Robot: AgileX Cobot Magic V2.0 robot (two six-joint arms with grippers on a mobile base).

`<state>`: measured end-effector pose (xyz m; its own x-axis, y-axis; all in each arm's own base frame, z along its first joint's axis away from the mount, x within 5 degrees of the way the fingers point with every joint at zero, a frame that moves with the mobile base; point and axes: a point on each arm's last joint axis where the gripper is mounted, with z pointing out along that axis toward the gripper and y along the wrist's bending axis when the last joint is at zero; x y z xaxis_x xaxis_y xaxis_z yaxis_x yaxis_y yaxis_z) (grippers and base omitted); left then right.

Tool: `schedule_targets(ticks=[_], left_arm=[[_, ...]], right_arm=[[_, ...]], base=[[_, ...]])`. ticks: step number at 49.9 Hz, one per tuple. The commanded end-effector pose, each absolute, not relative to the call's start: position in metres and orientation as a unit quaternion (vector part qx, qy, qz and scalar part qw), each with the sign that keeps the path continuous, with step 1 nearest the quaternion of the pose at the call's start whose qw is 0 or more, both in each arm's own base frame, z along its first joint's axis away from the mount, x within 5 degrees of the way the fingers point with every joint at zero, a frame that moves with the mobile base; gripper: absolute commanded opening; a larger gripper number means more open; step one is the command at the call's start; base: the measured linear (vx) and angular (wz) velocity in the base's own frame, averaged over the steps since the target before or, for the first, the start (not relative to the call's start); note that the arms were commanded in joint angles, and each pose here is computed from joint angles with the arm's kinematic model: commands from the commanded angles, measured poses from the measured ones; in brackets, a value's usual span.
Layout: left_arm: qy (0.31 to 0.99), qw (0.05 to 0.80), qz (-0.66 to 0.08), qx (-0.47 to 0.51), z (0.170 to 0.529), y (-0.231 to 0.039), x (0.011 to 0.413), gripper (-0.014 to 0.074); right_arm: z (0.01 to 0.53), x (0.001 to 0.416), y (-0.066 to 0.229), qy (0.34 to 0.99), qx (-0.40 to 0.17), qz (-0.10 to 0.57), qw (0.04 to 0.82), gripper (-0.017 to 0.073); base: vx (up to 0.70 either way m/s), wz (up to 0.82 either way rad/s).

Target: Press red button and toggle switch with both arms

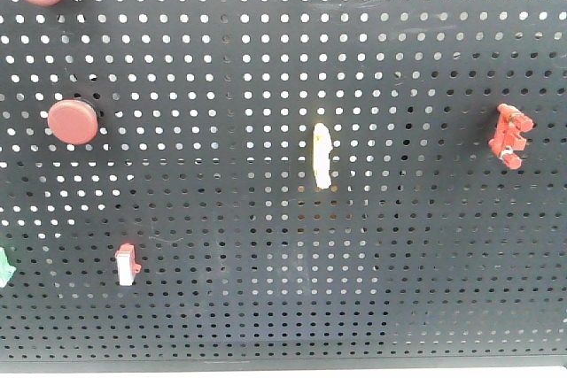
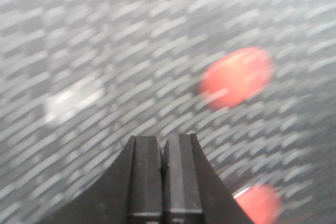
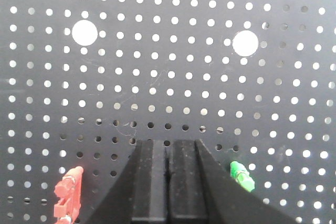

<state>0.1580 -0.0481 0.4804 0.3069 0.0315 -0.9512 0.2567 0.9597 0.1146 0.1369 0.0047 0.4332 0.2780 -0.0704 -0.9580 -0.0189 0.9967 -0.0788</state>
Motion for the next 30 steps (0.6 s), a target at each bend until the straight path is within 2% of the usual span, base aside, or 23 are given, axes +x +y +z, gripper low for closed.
schedule_targets(ticks=[1,17,30], left_arm=[[0.528,0.835,-0.096,0.12,0.509,-0.055,0.157,0.0002],[0.545,0.821,-0.108,0.134,0.517,-0.078,0.199,0.0002],[0.565,0.806,-0.106,0.139,0.503,-0.089,0.228,0.0002]], right_arm=[[0.449,0.132,0.006,0.559,-0.046,-0.019,0.828,0.0],[0.449,0.132,0.006,0.561,-0.039,-0.011,0.827,0.0],[0.449,0.132,0.006,0.561,-0.039,-0.01,0.827,0.0]], base=[[0.0,0.0],[0.0,0.0],[0.0,0.0]])
